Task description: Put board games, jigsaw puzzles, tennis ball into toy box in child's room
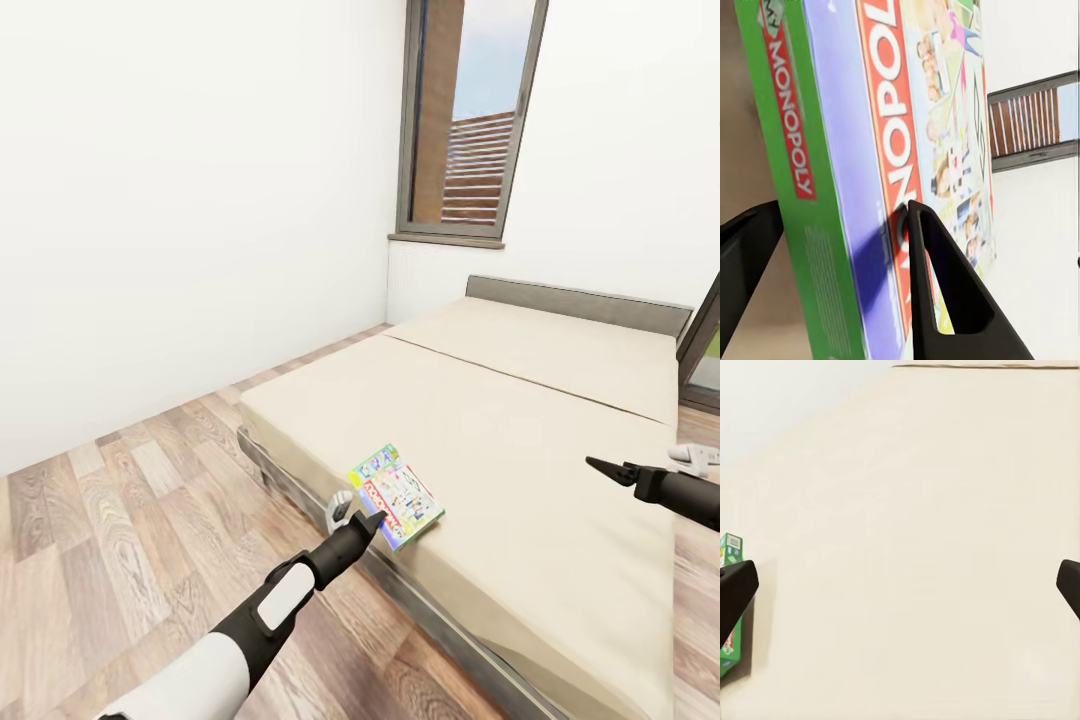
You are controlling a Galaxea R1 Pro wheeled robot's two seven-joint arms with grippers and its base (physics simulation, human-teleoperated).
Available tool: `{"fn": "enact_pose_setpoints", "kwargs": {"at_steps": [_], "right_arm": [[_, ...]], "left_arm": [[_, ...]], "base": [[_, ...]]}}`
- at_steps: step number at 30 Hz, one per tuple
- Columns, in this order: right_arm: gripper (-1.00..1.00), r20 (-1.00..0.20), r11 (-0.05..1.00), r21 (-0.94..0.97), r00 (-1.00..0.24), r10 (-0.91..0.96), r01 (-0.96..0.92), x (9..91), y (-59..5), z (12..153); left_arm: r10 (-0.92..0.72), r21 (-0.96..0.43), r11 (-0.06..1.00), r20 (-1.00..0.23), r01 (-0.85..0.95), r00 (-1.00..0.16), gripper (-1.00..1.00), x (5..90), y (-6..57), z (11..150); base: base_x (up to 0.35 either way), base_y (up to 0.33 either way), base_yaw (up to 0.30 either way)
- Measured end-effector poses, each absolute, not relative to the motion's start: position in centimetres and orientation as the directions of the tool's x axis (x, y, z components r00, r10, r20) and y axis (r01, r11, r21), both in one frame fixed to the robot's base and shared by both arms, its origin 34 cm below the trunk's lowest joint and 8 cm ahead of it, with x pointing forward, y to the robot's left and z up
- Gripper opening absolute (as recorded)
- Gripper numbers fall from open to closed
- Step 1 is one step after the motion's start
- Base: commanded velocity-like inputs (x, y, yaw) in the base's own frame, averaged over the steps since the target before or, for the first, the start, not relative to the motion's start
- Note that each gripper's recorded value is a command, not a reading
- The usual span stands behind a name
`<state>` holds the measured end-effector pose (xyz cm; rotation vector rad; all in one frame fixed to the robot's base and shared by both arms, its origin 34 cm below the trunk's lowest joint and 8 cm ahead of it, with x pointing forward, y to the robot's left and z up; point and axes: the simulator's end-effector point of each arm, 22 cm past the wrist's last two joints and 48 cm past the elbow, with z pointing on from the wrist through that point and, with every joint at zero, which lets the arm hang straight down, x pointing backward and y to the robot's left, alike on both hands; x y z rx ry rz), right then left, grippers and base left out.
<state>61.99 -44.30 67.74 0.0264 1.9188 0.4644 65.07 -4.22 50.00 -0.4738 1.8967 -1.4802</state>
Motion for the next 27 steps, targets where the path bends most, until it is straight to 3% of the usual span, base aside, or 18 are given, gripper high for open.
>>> {"fn": "enact_pose_setpoints", "kwargs": {"at_steps": [27], "right_arm": [[1.0,-0.886,0.922,0.329,-0.404,0.227,-0.204,61.4,-44.1,66.7]], "left_arm": [[-0.665,-0.94,0.242,-0.342,0.242,-0.663,-1.0,63.0,-2.2,53.4]], "base": [[0.0,0.0,0.0]]}}
